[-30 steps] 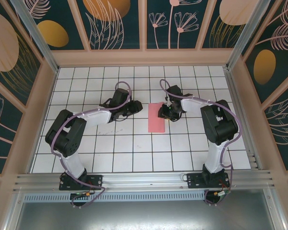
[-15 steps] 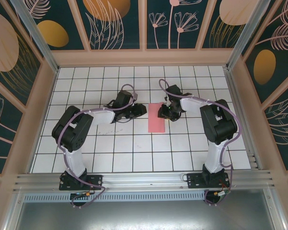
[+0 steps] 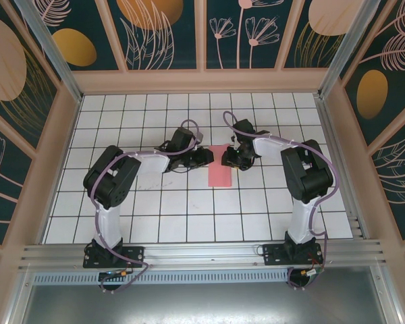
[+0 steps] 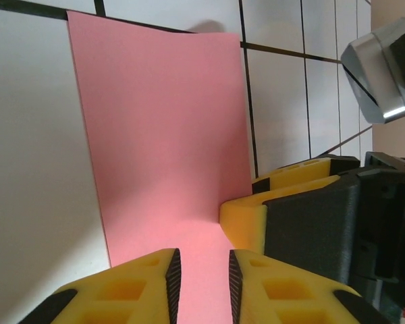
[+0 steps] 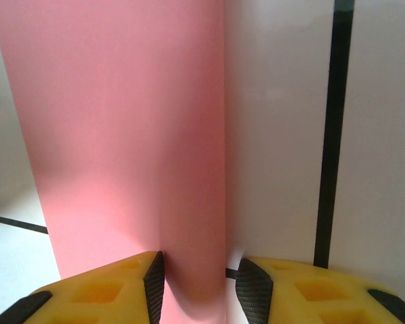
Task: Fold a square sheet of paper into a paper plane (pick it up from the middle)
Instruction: Hold the square sheet of paper at the center of the table.
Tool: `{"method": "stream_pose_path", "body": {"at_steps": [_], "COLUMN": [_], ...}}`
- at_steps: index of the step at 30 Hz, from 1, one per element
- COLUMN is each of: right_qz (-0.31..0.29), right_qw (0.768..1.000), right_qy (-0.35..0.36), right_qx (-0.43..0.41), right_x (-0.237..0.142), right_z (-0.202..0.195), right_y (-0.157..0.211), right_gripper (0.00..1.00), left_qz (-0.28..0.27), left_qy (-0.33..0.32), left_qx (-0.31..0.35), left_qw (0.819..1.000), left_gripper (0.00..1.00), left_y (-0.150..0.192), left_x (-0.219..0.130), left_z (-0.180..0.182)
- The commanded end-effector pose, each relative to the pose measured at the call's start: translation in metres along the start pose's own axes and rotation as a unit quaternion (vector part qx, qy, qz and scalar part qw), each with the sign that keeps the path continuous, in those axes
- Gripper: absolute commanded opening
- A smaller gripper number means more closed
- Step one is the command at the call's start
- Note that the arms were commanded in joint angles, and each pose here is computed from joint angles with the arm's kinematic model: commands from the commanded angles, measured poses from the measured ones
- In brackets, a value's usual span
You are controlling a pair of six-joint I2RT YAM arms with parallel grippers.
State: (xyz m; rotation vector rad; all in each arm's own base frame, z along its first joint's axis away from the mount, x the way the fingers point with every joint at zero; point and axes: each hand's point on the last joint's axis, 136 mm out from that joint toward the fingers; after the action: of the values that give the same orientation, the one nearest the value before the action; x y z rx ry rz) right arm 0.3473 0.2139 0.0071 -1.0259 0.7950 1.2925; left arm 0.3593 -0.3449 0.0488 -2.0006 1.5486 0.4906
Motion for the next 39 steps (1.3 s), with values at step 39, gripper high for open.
{"method": "stream_pose_path", "body": {"at_steps": [39], "right_qz": [-0.019], "right_qw": [0.999], "right_qy": [0.038], "right_qx": [0.012], "right_x": [0.013], "right_z": [-0.02], "right_y": [0.013], "right_gripper": [0.45], "left_qz": [0.061], "left_qy": [-0.205], "left_qx": [-0.028], "left_qw": [0.977], "left_gripper": [0.12], "left_y": [0.049], "left_x": [0.031], "left_z": [0.121]}}
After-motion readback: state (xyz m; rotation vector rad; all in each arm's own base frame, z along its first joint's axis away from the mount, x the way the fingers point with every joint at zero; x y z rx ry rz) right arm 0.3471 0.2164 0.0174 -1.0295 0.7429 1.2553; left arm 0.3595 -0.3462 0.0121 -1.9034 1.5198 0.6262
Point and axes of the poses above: each hand's point on the last joint's axis, 136 mm out from that joint toward the fingers, its own x axis out along the fingers, its own z axis along the line the jaws close on, y = z × x, and after that the axes turned 4 degrees about -x, right-handed
